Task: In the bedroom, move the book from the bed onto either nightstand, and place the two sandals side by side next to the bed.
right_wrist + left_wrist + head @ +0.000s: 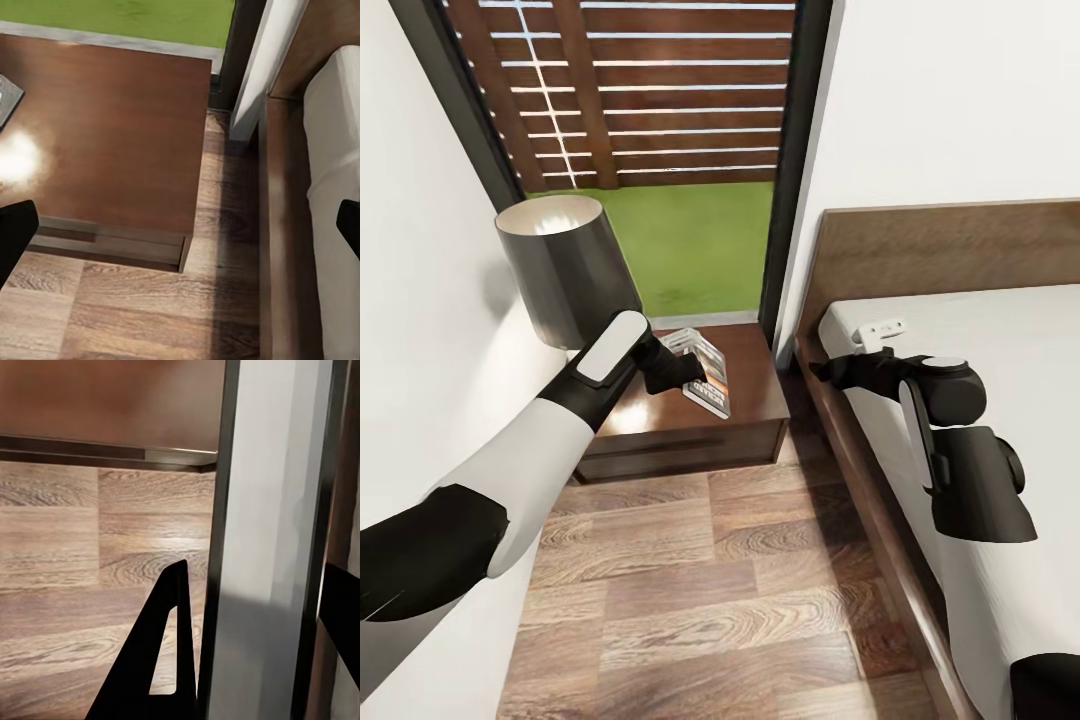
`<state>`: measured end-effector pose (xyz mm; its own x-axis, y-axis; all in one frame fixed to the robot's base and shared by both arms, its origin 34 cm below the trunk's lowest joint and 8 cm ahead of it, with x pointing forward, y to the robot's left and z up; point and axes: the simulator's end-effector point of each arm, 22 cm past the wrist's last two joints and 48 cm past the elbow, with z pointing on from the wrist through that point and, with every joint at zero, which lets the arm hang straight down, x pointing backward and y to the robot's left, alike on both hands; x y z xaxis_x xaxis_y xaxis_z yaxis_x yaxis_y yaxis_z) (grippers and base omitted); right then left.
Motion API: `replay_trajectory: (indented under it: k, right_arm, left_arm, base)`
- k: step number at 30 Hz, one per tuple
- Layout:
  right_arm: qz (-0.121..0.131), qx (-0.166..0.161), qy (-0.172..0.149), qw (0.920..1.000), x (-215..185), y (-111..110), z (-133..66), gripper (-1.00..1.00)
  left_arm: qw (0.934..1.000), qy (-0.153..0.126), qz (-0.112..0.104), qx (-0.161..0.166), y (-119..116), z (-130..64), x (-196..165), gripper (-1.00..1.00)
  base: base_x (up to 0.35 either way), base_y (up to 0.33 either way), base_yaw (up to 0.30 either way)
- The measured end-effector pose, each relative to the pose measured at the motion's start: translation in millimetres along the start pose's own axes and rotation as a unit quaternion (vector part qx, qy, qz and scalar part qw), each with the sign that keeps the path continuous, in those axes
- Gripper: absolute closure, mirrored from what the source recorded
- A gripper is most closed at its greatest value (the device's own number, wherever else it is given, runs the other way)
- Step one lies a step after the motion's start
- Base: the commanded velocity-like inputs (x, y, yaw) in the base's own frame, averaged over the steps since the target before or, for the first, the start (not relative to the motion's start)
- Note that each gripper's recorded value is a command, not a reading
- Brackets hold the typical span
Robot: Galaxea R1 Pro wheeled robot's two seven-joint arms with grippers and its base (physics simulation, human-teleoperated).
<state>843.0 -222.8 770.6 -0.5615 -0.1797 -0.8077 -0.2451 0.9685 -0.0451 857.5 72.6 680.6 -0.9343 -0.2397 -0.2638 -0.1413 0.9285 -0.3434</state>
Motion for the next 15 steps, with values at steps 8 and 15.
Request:
replay_trajectory:
  k: [8, 15]
  right_arm:
    - [0.000, -0.001, 0.000, 1.0000, 0.0, 1.0, 0.2, -1.00]
    - [0.002, -0.003, 0.007, 1.0000, 9.1, 2.8, 1.6, -1.00]
  left_arm:
    - [1.0000, 0.000, 0.000, 0.001, -0.9, -0.1, 0.0, 1.00]
    - [1.0000, -0.001, 0.000, 0.001, -0.7, -0.1, -0.4, 1.00]
  base:
    - [0.000, 0.000, 0.000]
    - [0.000, 0.000, 0.000]
